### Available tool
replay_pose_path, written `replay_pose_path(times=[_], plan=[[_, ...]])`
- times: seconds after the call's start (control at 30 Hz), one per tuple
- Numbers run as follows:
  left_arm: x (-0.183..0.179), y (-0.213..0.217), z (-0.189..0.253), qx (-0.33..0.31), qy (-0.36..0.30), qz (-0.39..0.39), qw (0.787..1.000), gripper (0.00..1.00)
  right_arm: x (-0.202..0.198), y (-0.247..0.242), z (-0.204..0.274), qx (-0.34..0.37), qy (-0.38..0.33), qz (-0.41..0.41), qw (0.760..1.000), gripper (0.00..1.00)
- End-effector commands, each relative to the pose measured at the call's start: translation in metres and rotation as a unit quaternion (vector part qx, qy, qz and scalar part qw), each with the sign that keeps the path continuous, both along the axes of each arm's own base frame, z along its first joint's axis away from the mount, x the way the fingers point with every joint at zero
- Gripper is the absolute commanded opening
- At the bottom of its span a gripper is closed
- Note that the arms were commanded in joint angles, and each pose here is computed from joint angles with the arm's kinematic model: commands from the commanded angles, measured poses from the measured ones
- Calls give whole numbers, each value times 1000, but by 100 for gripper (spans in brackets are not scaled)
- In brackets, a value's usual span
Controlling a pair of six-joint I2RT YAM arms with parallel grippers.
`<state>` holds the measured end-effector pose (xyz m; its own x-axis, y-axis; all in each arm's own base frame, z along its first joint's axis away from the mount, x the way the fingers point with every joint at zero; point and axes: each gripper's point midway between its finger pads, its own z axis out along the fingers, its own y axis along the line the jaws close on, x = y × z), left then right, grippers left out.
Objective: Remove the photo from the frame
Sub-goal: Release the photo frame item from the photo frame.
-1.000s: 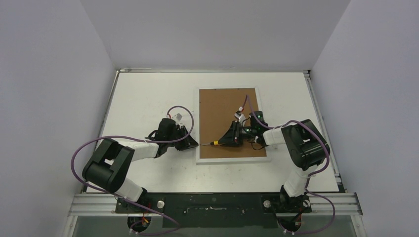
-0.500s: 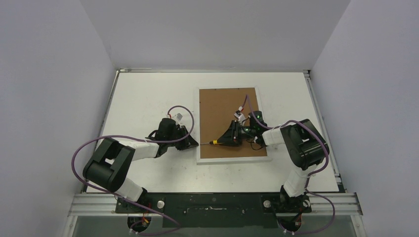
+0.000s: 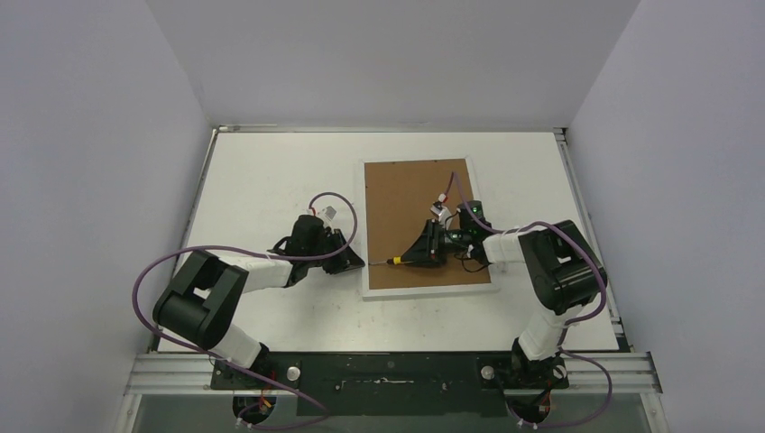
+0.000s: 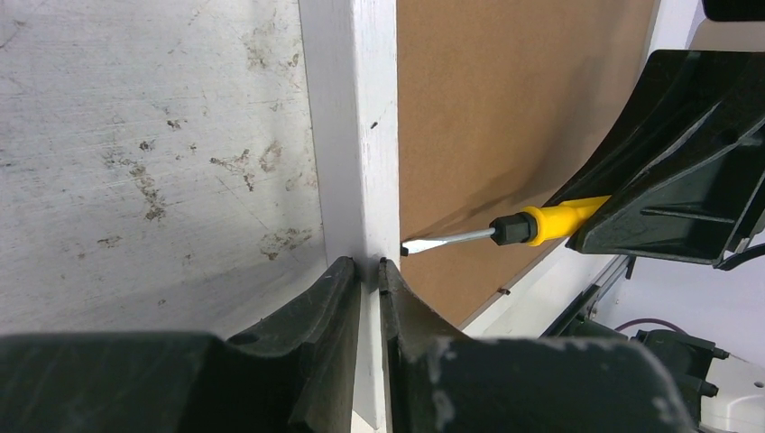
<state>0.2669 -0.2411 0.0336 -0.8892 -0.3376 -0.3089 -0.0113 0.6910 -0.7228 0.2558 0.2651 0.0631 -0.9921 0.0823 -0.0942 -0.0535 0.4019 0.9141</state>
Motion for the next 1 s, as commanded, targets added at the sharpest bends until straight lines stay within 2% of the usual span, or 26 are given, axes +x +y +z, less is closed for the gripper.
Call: replay_pose_path(times=[0.0,0.97], plan=[[15,-11,19,-17,-35,-8,999,13,0,-5,5,-9,-24,10,1000,5],[10,-16,16,-19,-31,-13,999,12,4,15,-3,3,-16,17,1000,5]])
